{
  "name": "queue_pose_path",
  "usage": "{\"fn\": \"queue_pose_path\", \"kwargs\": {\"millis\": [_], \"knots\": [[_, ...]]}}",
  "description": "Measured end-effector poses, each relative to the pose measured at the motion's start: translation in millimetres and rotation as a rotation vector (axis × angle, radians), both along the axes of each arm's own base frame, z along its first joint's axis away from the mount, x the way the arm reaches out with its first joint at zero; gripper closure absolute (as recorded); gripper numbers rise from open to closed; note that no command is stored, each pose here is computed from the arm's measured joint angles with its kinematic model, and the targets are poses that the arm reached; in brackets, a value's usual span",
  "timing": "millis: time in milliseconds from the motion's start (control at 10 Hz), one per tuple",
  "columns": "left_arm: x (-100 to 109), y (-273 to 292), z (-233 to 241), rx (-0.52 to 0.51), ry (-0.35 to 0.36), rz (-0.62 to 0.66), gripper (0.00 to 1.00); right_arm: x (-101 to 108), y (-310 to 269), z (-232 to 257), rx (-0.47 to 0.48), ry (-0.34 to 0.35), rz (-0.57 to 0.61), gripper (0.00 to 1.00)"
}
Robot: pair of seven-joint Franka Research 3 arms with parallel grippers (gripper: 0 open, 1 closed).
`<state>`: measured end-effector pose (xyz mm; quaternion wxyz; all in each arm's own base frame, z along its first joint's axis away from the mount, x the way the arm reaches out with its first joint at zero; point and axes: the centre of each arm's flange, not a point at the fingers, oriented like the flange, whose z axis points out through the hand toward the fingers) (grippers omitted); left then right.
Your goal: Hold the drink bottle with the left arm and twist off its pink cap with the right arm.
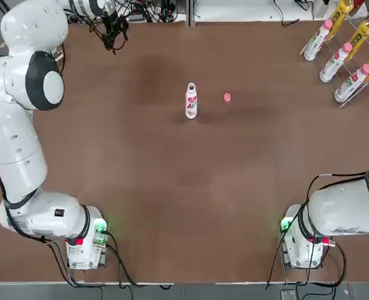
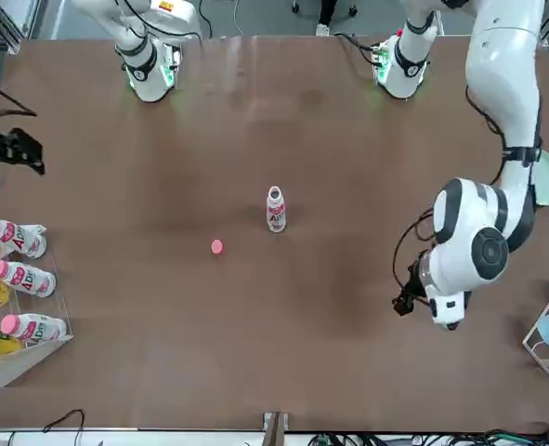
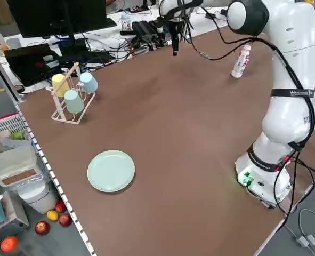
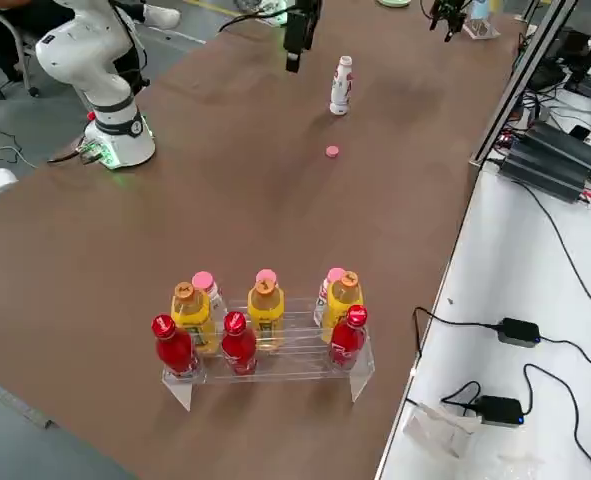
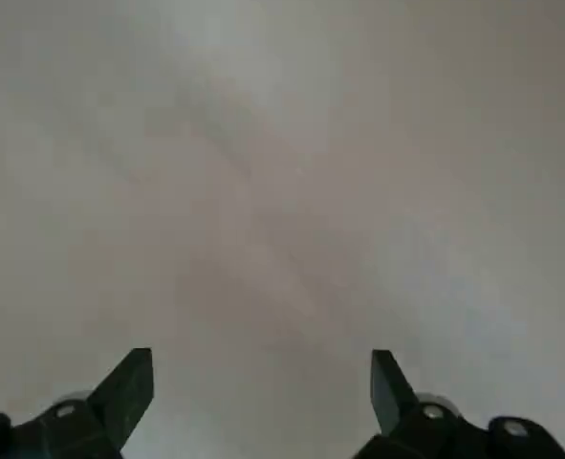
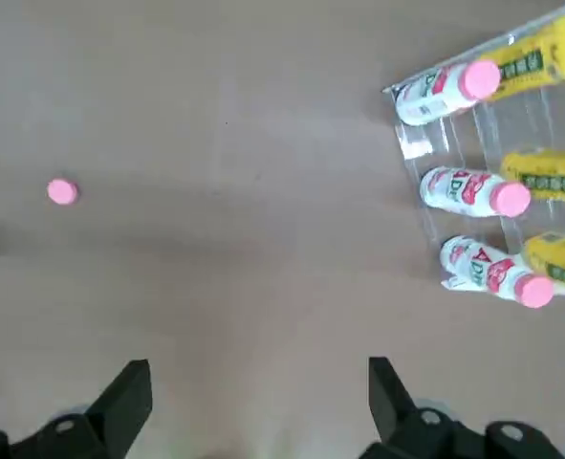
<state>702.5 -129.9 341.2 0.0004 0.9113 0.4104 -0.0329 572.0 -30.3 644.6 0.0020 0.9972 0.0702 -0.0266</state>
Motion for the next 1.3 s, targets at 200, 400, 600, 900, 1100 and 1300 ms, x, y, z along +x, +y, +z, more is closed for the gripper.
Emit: {"fn": "queue_pose_path", "kwargs": {"millis": [200,400,600,900,1100,1300], "knots": [[2,36,7,0.066,0.034,-0.086,0.00,-2,-26,-7,0.029,0.017,-0.051,0.00],[0,74,31,0.084,0.082,-0.144,0.00,-2,-16,-3,0.023,-0.002,-0.041,0.00],[-7,111,65,0.082,0.091,-0.174,0.00,-1,-12,2,0.020,-0.025,-0.038,0.00],[-19,170,129,0.082,0.025,-0.334,0.00,1,-17,4,0.018,-0.053,-0.046,0.00],[-54,217,204,0.067,-0.027,-0.436,0.00,3,-18,6,0.017,-0.068,-0.046,0.00],[-105,248,279,0.022,-0.107,-0.417,0.00,2,-26,6,0.016,-0.072,-0.060,0.00]]}}
